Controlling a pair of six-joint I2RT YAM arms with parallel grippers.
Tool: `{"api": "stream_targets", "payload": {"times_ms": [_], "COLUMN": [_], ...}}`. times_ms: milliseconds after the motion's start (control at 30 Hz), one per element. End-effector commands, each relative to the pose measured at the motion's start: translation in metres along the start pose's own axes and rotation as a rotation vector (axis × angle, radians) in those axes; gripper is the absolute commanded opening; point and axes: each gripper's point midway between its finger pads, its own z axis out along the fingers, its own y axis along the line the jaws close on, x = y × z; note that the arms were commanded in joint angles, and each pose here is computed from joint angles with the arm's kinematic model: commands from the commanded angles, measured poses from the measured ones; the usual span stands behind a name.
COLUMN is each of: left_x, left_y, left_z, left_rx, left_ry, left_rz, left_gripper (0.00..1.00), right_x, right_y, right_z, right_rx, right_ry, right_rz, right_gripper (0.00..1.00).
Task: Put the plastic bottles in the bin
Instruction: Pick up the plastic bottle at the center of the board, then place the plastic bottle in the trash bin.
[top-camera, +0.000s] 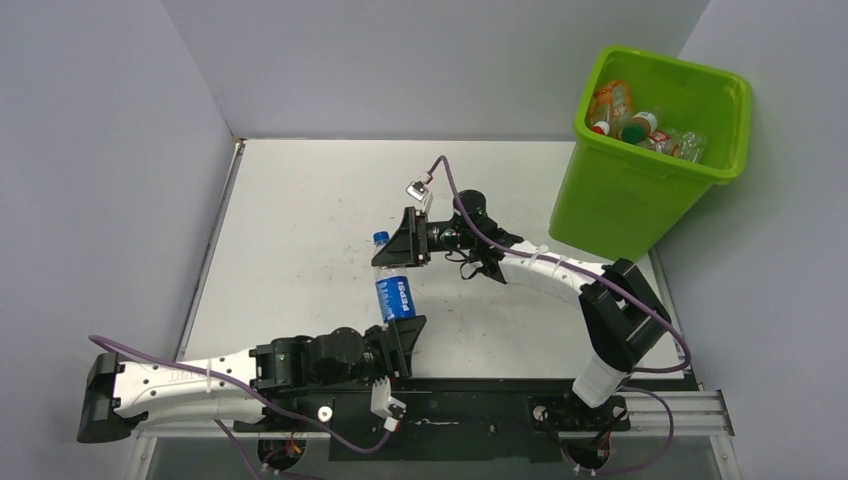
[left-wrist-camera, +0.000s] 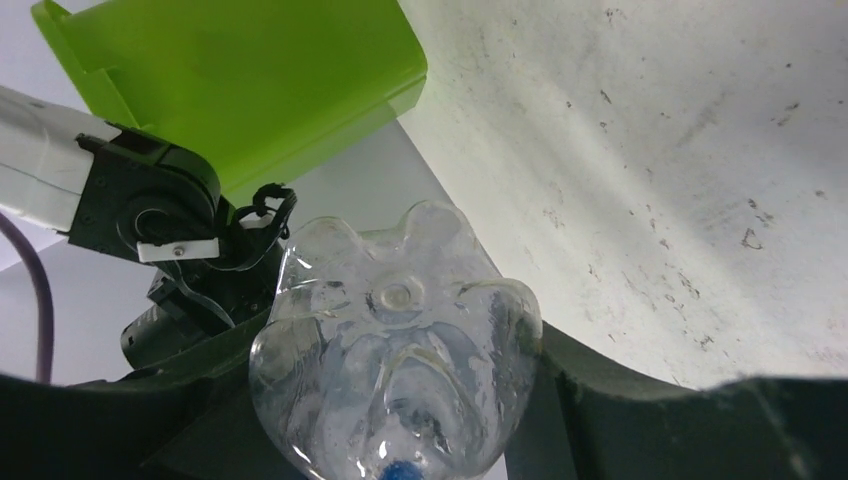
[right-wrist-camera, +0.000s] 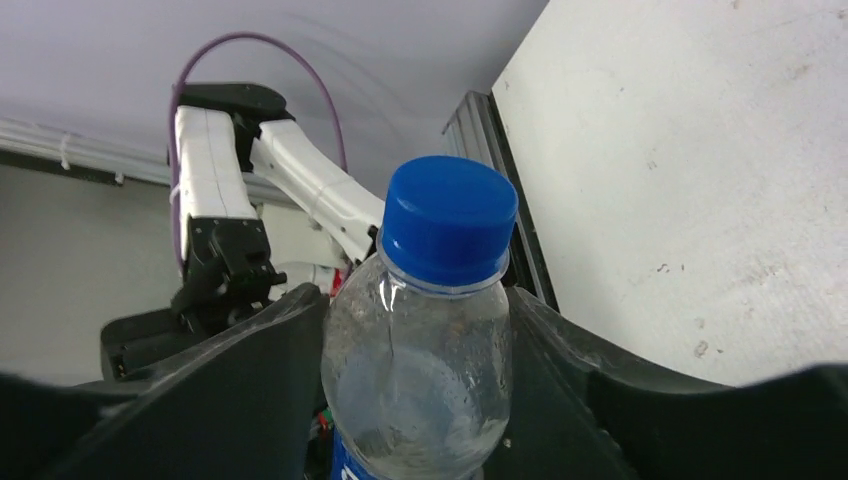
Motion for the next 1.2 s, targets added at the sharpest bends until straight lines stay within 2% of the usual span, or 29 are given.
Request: {"api": "stream_targets", "payload": {"times_ms": [0, 100, 133, 167, 200, 233, 267, 300, 467, 533, 600, 733, 800, 933, 1033, 1167], "left_x": [0.01, 0.011, 0.011, 0.01, 0.01, 0.01, 0.011, 0.011, 0.022, 0.028, 0.036, 0.044, 0.046, 0.048, 0.059, 0.069], "left_y": [0.03, 0.033, 0.034, 0.036, 0.04, 0.043, 0.046, 0.049, 0.065, 0.07, 0.074, 0.078, 0.089, 0.121, 0.149, 0.173], "left_z": [-0.011, -0.013, -0.013, -0.015, -0.016, -0.018, -0.02, -0.021, -0.026, -0.024, -0.022, -0.018, -0.021, -0.037, -0.056, -0.066], "left_rx": [-0.083, -0.099, -0.107, -0.124, -0.149, -0.169, -0.187, -0.206, -0.312, -0.354, -0.391, -0.409, -0.436, -0.458, -0.5, -0.49], "left_ry": [0.035, 0.037, 0.035, 0.031, 0.027, 0.021, 0.018, 0.013, 0.033, 0.058, 0.097, 0.142, 0.124, -0.052, -0.235, -0.496], "left_rz": [0.019, -0.004, -0.017, -0.042, -0.072, -0.107, -0.152, -0.196, -0.466, -0.575, -0.686, -0.896, -1.082, -1.406, -1.633, -1.848], "left_gripper": [0.0, 0.0, 0.05, 0.16, 0.27, 0.44, 0.9, 0.98, 0.96, 0.96, 0.96, 0.96, 0.96, 0.96, 0.96, 0.96], "right_x": [0.007, 0.005, 0.003, -0.001, -0.006, -0.012, -0.019, -0.027, -0.1, -0.123, -0.134, -0.135, -0.127, -0.109, -0.095, -0.076], "right_y": [0.0, 0.001, 0.003, 0.004, 0.007, 0.01, 0.014, 0.019, 0.056, 0.067, 0.074, 0.097, 0.105, 0.11, 0.115, 0.132], "right_z": [0.006, 0.005, 0.004, 0.002, 0.0, -0.004, -0.01, -0.016, -0.09, -0.116, -0.135, -0.166, -0.175, -0.182, -0.178, -0.162], "right_rx": [0.02, 0.03, 0.033, 0.039, 0.041, 0.042, 0.045, 0.047, 0.109, 0.207, 0.336, 0.42, 0.435, 0.417, 0.357, 0.24], "right_ry": [0.037, 0.027, 0.018, 0.002, -0.016, -0.04, -0.07, -0.105, -0.404, -0.502, -0.568, -0.689, -0.718, -0.739, -0.712, -0.642], "right_rz": [-0.079, -0.091, -0.102, -0.11, -0.12, -0.134, -0.151, -0.171, -0.307, -0.387, -0.488, -0.615, -0.671, -0.708, -0.743, -0.792], "right_gripper": [0.48, 0.22, 0.14, 0.06, 0.05, 0.05, 0.05, 0.05, 0.05, 0.05, 0.05, 0.05, 0.05, 0.05, 0.05, 0.05]}}
